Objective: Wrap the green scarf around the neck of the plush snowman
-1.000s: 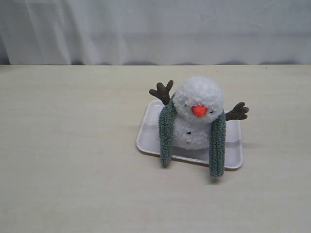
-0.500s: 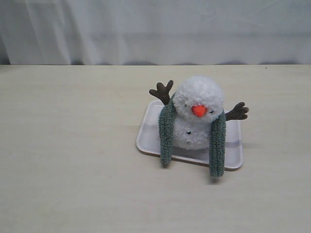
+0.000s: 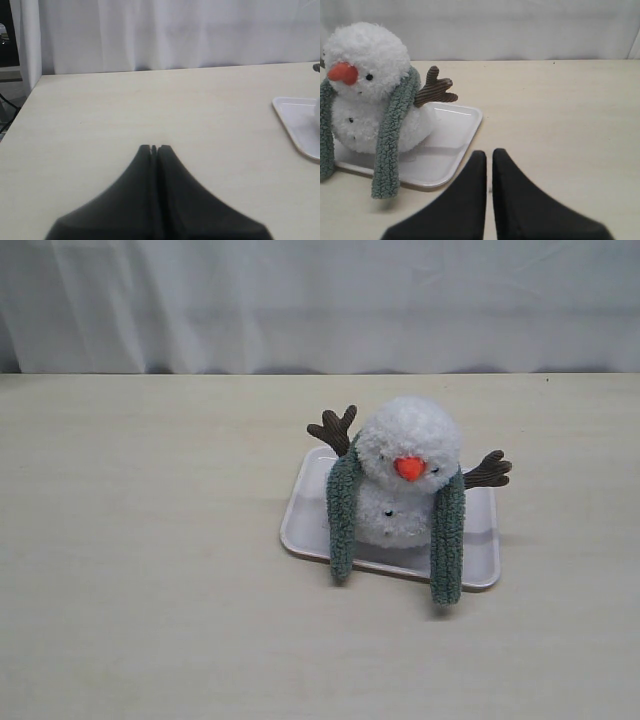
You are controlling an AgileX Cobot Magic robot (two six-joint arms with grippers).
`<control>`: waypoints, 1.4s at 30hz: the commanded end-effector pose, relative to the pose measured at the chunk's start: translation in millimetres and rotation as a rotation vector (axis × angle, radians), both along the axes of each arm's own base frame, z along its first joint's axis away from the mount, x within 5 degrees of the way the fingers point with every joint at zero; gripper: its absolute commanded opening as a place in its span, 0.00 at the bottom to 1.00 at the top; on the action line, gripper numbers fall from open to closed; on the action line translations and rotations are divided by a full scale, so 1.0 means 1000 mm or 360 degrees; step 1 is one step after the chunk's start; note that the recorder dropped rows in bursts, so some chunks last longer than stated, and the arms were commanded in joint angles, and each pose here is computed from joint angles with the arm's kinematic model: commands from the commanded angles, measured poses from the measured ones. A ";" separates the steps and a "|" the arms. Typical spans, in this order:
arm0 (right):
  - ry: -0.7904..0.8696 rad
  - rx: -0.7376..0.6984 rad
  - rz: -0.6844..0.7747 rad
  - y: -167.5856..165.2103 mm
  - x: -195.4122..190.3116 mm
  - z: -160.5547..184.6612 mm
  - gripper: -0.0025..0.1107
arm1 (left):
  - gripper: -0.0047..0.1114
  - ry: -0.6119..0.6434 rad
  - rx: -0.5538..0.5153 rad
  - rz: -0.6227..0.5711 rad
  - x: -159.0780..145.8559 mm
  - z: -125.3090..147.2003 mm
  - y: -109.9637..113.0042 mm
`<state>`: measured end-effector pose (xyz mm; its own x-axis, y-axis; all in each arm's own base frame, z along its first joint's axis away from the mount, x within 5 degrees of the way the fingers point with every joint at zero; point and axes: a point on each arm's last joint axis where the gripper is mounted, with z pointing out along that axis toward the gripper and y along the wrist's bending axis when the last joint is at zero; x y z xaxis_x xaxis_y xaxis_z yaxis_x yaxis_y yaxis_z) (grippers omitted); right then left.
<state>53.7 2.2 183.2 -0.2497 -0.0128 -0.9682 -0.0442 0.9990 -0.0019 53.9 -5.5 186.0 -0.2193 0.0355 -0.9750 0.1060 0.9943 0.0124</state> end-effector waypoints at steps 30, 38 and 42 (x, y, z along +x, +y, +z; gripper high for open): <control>0.0008 -0.0020 -0.0038 -0.001 0.000 -0.001 0.06 | 0.04 -0.0012 0.0001 0.0003 0.000 0.000 0.000; 0.0009 -0.0009 -0.0037 -0.001 0.000 -0.001 0.06 | 0.04 -0.0012 0.0001 0.0003 0.000 0.000 0.000; 0.0009 0.0007 -0.0041 -0.001 0.000 -0.001 0.06 | 0.04 -0.0012 0.0001 0.0003 0.000 0.000 0.000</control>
<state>53.7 1.0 182.9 -0.2531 -0.0089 -0.9674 -0.0224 0.9997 -0.0034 53.9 -5.5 186.0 -0.2193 0.0355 -0.9750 0.1060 0.9943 0.0124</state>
